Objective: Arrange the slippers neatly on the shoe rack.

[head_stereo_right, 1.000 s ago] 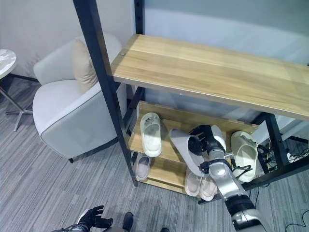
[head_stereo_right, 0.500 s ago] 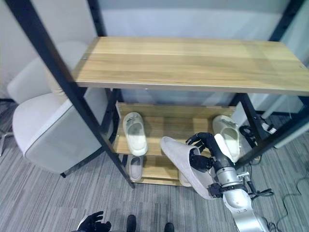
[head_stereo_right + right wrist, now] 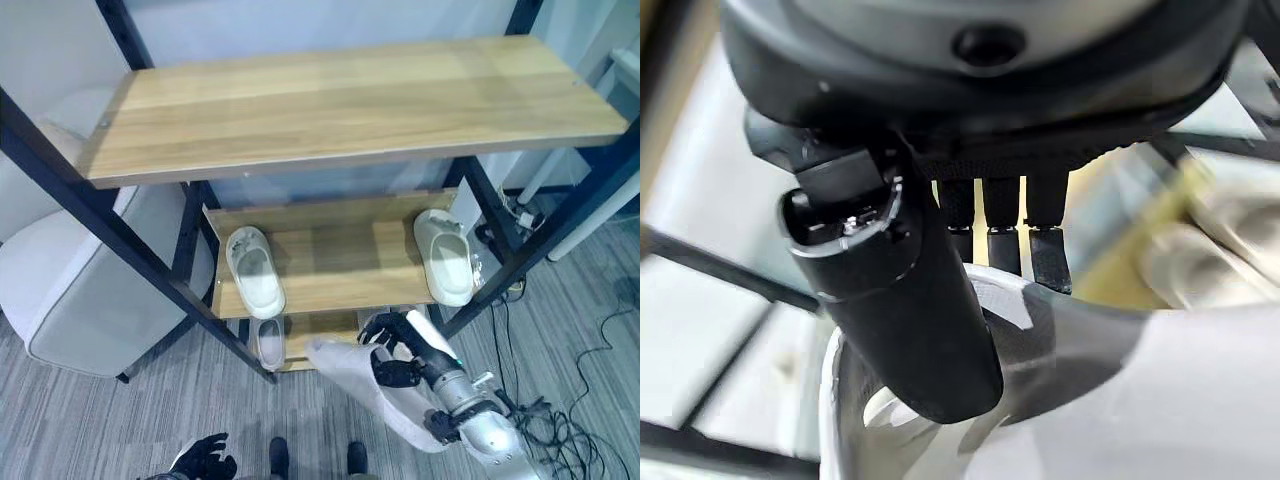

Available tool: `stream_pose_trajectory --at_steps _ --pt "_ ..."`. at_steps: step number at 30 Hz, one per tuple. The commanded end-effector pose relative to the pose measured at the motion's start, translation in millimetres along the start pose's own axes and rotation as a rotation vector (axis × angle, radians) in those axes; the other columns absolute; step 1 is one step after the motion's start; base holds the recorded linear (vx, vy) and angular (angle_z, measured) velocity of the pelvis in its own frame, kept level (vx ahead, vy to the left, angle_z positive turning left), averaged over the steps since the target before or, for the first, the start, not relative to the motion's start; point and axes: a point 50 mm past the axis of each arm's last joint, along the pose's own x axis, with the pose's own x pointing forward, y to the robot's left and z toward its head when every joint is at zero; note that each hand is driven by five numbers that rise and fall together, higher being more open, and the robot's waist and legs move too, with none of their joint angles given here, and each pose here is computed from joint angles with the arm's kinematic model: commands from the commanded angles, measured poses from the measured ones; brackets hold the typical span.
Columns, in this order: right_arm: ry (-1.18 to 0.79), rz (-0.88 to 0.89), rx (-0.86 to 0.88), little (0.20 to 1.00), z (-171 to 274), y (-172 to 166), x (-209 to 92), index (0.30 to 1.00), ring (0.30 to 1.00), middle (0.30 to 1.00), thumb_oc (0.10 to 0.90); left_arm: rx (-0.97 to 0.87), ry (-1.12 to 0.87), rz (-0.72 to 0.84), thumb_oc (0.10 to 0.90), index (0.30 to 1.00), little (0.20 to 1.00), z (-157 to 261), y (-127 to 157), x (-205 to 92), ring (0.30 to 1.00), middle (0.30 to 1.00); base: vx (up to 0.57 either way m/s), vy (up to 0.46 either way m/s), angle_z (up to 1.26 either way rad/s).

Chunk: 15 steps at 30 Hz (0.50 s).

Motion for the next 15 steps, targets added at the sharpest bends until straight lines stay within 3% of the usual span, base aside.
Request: stream_pose_trajectory --at_steps 1,8,13,15 --pt "-0.321 -0.187 -0.136 0.300 65.8 -43.5 33.6 0.300 0.300 0.300 0.400 0.026 -0.089 0.009 0.800 0.900 0.900 29.1 0.7 7.7 0.900 0.900 -0.29 -0.037 0.04" --pt "-0.370 -0.343 -0.230 0.300 84.1 -69.1 65.5 0.300 0.300 0.300 0.400 -0.010 -0.234 0.075 0.800 0.900 0.900 61.2 19.4 6.3 0.900 0.900 -0.16 -0.025 0.11" --pt "-0.522 -0.657 -0.327 0.300 134.2 -119.9 79.5 0.300 0.300 0.300 0.400 -0.121 -0.533 0.163 0.800 0.900 0.900 118.8 46.5 -12.7 0.900 0.900 -0.16 -0.009 0.28" --pt "-0.530 -0.705 -0.348 0.300 139.8 -129.1 80.1 0.300 0.300 0.300 0.400 -0.132 -0.564 0.178 0.800 0.900 0.900 123.6 51.3 -16.5 0.900 0.900 -0.06 -0.005 0.20"
